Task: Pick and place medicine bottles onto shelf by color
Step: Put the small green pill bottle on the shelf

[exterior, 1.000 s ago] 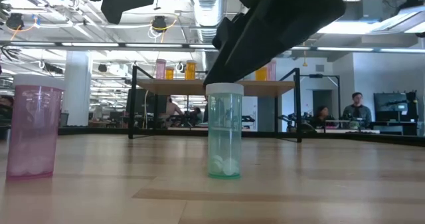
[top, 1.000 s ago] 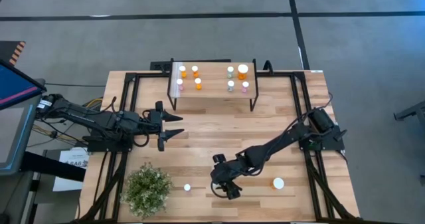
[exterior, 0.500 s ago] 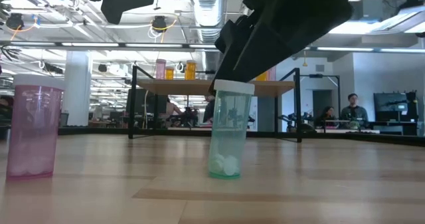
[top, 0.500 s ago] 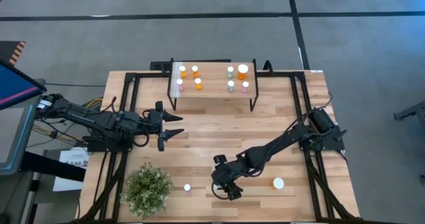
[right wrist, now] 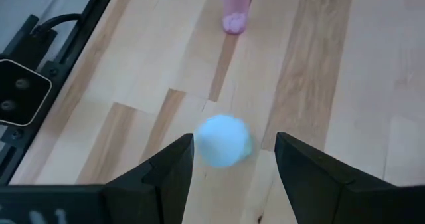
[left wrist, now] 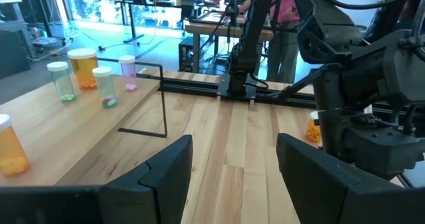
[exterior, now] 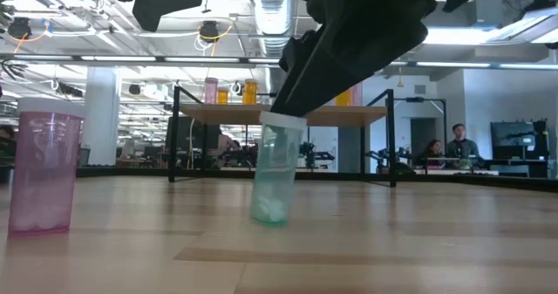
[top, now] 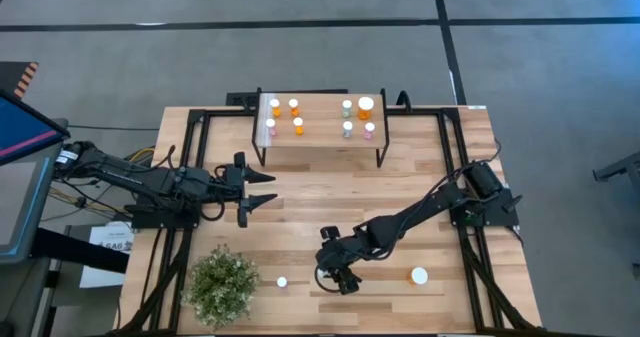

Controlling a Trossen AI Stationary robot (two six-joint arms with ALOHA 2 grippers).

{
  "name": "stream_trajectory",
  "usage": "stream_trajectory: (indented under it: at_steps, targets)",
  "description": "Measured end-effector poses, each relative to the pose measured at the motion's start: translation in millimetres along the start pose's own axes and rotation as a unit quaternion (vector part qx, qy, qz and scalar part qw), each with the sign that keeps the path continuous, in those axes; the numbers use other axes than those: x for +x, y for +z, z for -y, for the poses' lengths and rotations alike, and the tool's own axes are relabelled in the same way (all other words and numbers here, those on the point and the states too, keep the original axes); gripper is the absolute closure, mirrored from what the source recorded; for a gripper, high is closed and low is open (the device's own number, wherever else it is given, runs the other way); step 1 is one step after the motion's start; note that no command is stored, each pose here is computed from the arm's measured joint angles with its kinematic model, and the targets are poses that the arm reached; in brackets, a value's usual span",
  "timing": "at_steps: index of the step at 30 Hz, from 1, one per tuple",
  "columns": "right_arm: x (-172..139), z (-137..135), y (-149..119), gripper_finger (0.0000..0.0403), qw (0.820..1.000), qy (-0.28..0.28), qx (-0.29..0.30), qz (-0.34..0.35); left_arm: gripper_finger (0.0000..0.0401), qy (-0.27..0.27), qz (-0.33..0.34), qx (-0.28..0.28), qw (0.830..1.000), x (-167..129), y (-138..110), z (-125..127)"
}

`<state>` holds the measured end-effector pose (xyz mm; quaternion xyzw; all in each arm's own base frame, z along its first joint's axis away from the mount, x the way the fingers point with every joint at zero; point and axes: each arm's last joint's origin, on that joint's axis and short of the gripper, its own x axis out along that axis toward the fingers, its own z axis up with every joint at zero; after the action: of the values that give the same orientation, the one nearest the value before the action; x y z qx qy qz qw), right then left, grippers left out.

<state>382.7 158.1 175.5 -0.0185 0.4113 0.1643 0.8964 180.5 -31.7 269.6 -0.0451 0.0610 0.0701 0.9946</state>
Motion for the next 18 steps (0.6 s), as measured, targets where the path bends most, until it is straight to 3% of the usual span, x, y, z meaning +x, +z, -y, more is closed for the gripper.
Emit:
stream_trajectory:
  at_steps: [18]
  targets:
    - [-0.3,8.0,2.3,0.0168,1.000,-0.005,0.008,0.008,0.0195,0.000,0.000,0.002,1.000,0.0,0.0,0.0]
